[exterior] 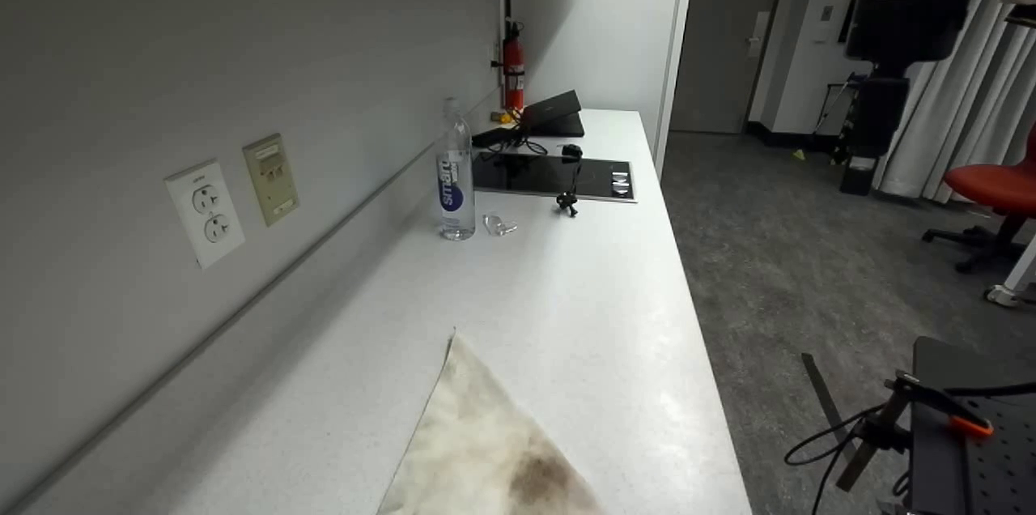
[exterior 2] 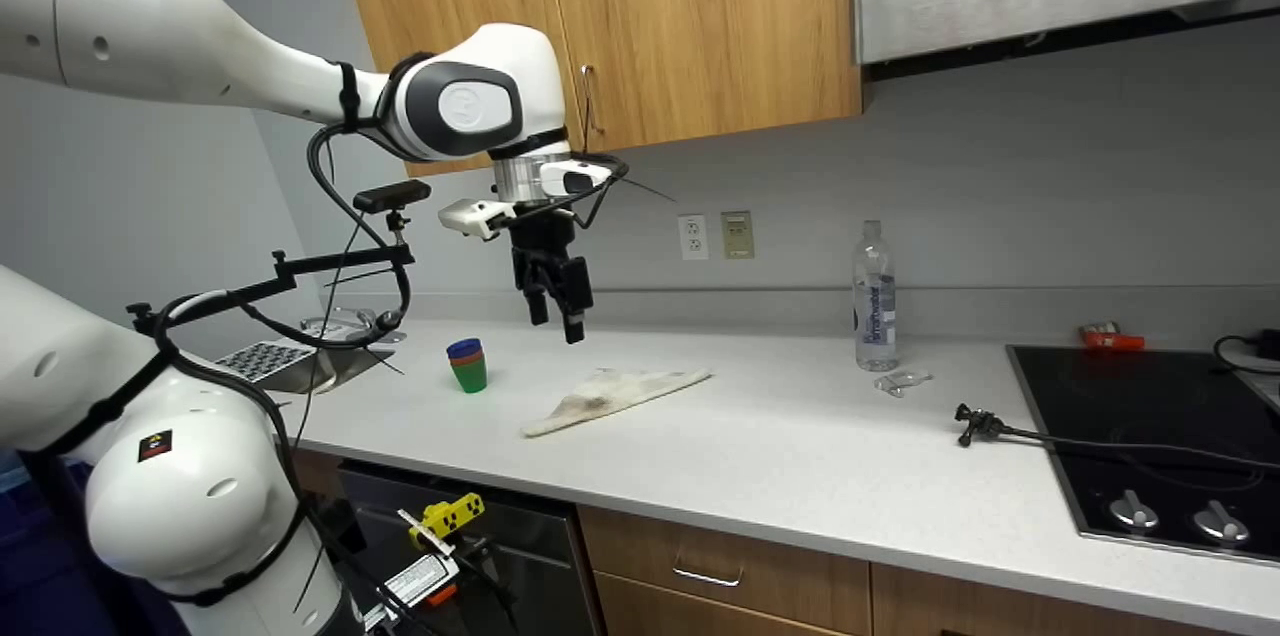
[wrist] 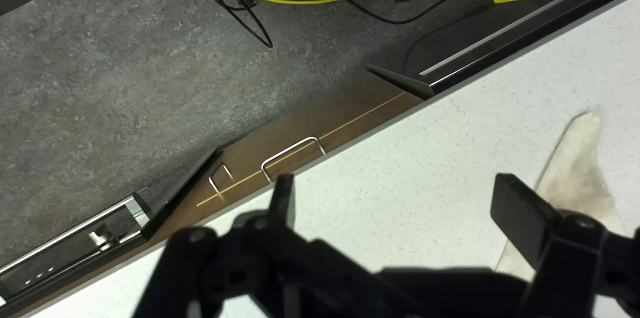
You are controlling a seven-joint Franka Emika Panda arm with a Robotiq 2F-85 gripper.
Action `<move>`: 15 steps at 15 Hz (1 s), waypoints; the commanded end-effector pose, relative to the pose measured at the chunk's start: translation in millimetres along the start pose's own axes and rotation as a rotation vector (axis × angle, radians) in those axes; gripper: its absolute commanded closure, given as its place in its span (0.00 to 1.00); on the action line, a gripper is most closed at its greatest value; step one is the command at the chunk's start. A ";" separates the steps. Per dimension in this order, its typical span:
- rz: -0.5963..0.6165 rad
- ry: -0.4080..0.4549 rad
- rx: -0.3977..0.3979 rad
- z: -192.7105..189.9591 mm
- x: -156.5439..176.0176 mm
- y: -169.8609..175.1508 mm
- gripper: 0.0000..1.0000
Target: Fold the cloth on the table
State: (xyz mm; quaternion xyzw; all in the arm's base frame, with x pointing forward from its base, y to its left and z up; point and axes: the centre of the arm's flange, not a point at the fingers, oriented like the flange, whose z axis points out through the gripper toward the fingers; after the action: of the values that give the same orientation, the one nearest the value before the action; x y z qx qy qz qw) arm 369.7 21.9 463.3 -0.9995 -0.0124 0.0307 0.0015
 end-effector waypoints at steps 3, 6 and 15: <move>-0.087 0.021 0.013 13.9 26.7 -35.7 0.00; -0.138 0.041 0.012 20.0 44.1 -60.2 0.00; -0.237 0.101 0.000 24.3 62.9 -120.5 0.00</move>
State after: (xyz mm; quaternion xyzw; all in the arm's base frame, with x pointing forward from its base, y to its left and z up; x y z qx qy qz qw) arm 428.1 144.6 435.6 -0.9912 -0.1306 -0.0200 0.0057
